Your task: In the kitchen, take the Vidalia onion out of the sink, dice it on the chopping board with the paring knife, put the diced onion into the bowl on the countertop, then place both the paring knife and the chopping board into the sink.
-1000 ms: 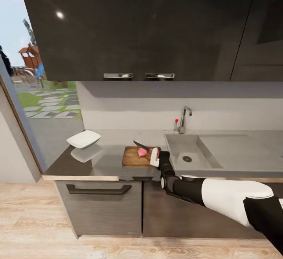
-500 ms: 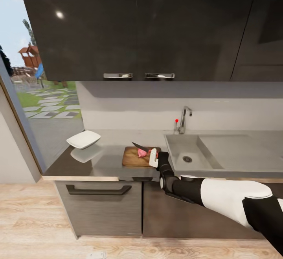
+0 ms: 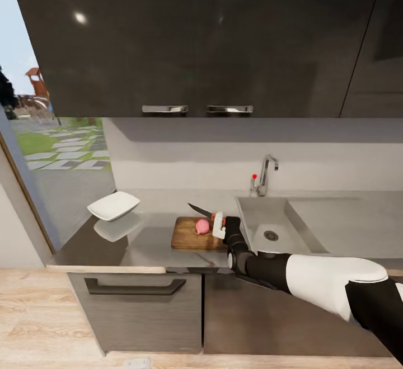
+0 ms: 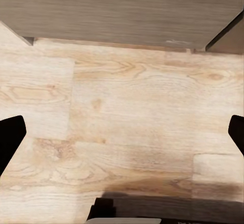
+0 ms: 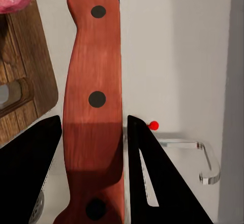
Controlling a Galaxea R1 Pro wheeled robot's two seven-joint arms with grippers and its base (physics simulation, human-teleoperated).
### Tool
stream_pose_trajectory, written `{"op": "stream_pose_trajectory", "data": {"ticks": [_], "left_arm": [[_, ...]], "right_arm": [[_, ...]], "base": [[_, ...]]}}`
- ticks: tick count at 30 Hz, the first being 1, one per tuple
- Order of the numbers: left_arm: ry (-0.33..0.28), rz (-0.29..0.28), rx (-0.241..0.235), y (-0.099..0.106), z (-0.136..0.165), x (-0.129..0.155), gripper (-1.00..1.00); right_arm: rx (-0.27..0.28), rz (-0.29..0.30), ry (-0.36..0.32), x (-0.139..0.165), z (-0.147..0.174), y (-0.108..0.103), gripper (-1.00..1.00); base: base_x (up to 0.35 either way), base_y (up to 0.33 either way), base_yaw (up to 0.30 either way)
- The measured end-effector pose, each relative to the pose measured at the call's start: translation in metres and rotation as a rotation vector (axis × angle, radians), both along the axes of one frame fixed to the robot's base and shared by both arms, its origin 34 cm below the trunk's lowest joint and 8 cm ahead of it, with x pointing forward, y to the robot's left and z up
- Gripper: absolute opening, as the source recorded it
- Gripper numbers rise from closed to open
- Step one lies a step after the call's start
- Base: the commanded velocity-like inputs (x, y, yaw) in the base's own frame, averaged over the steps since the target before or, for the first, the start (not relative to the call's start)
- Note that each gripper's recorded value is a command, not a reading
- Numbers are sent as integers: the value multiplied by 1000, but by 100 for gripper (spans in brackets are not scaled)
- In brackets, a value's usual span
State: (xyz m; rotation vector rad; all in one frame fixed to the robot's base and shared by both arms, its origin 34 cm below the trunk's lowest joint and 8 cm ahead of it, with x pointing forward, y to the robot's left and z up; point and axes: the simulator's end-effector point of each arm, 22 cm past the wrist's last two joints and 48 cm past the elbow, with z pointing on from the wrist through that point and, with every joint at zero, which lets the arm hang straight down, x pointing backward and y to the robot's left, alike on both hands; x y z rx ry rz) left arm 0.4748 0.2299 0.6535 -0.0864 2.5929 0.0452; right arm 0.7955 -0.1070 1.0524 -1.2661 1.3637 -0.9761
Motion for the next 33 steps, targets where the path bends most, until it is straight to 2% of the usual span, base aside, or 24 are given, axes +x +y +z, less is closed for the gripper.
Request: {"op": "stream_pose_trajectory", "data": {"ticks": [13,18,33], "left_arm": [[0,0,0,0,0,0,100],[0,0,0,0,0,0,100],[1,0,0,0,0,0,100]], "right_arm": [[0,2,18,-1,-4,0,-100],[-3,10,79,-4,-17,2,-100],[-6,13,91,-5,-20,2,-100]], "base": [[2,0,0],[0,0,0],[0,0,0]]}}
